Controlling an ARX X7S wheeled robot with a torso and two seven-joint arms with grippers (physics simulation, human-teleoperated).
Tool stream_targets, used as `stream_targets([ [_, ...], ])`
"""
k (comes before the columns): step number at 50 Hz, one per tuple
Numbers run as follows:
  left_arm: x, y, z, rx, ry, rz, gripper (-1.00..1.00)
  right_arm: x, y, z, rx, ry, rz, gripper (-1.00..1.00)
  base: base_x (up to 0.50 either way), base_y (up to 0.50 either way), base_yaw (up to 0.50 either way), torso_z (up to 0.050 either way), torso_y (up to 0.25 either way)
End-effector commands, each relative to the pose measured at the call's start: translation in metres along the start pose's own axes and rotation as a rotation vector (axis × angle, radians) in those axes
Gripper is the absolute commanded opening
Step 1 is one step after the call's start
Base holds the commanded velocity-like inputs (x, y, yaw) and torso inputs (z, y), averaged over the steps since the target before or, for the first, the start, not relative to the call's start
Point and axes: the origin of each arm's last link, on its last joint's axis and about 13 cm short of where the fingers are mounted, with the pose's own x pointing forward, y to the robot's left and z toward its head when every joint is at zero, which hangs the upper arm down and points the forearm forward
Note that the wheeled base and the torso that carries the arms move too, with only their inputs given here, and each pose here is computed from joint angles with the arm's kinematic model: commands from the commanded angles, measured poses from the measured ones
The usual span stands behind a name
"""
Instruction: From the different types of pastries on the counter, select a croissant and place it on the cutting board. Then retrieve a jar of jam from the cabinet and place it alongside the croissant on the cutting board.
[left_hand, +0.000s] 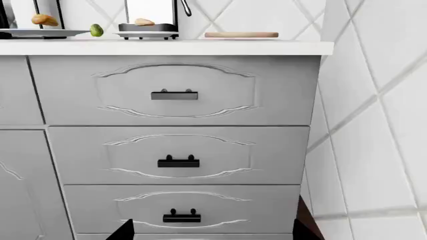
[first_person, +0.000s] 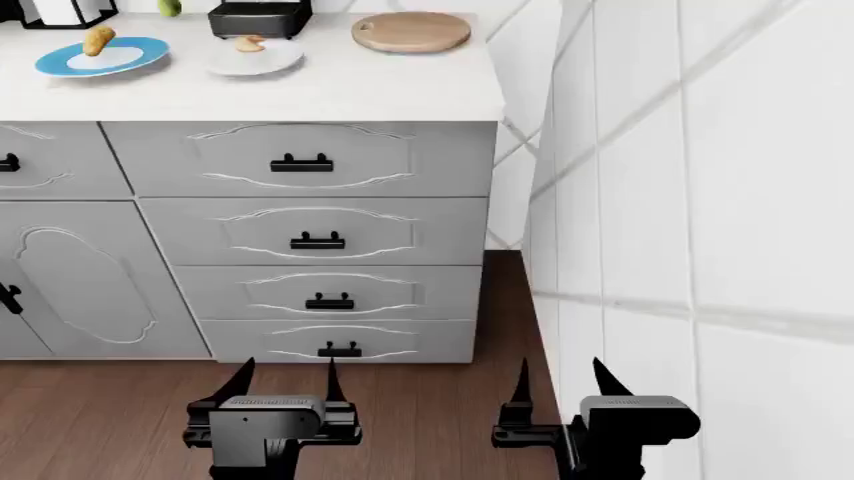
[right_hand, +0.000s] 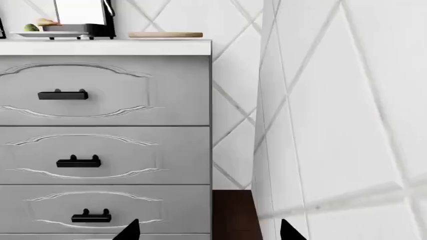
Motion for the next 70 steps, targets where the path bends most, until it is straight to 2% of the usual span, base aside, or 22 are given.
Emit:
stream_targets([
  [1, 0.000, 0.000, 0.000, 0.008, 0.004, 0.007, 1.00, 0.001, 0.001, -0.001, -0.007, 0.011, 0.008, 1.00, 0.00, 0.00, 0.00, 0.000, 0.000],
  [10, 0.002, 0.001, 0.002, -0.001, 0.024, 0.008, 1.00, -0.001, 0.002, 0.000, -0.035, 0.016, 0.006, 1.00, 0.00, 0.04, 0.00, 0.000, 0.000],
  [15, 0.000, 0.000, 0.001, 0.004, 0.003, -0.031, 1.00, -0.001, 0.002, 0.000, -0.066, 0.016, 0.006, 1.00, 0.01, 0.50, 0.00, 0.000, 0.000],
  [21, 0.000, 0.002, 0.001, -0.012, -0.005, -0.085, 1.00, -0.001, 0.003, 0.001, -0.078, 0.019, 0.015, 1.00, 0.02, 0.50, 0.00, 0.046, 0.000],
  [33, 0.007, 0.006, 0.004, -0.030, 0.025, -0.088, 1.00, -0.001, 0.004, 0.002, -0.064, 0.015, 0.028, 1.00, 0.13, 0.50, 0.00, 0.050, 0.000],
  [37, 0.025, 0.013, 0.026, -0.034, 0.016, -0.063, 1.00, 0.013, 0.000, 0.020, -0.066, -0.004, 0.021, 1.00, 0.28, 0.50, 0.00, 0.050, 0.000],
  [43, 0.079, 0.021, 0.090, -0.056, 0.082, -0.088, 1.00, 0.064, -0.010, 0.094, -0.151, -0.030, -0.007, 1.00, 0.35, 0.46, 0.00, 0.030, 0.000],
  [46, 0.092, 0.020, 0.115, -0.016, 0.077, -0.088, 1.00, 0.086, -0.016, 0.125, -0.135, -0.006, -0.006, 1.00, 0.39, 0.40, 0.00, 0.000, 0.000],
  [51, 0.118, 0.020, 0.156, 0.059, 0.085, -0.040, 1.00, 0.117, -0.024, 0.169, -0.155, 0.061, -0.033, 1.00, 0.39, 0.39, 0.00, 0.000, 0.000],
  [57, 0.151, 0.021, 0.214, 0.111, 0.120, 0.035, 1.00, 0.140, -0.030, 0.229, -0.180, 0.073, -0.105, 1.00, 0.39, 0.40, 0.00, 0.000, 0.000],
  [62, 0.146, 0.023, 0.249, 0.086, 0.087, 0.038, 1.00, 0.135, -0.027, 0.270, -0.205, 0.012, -0.128, 1.00, 0.41, 0.38, 0.00, 0.000, 0.000],
  [66, 0.142, 0.024, 0.257, 0.067, 0.062, 0.029, 1.00, 0.132, -0.028, 0.274, -0.214, -0.005, -0.137, 1.00, 0.45, 0.32, 0.00, 0.000, 0.000],
  [70, 0.143, 0.022, 0.263, 0.062, 0.049, 0.024, 1.00, 0.132, -0.032, 0.273, -0.237, -0.032, -0.195, 1.00, 0.50, 0.03, 0.00, 0.000, 0.000],
])
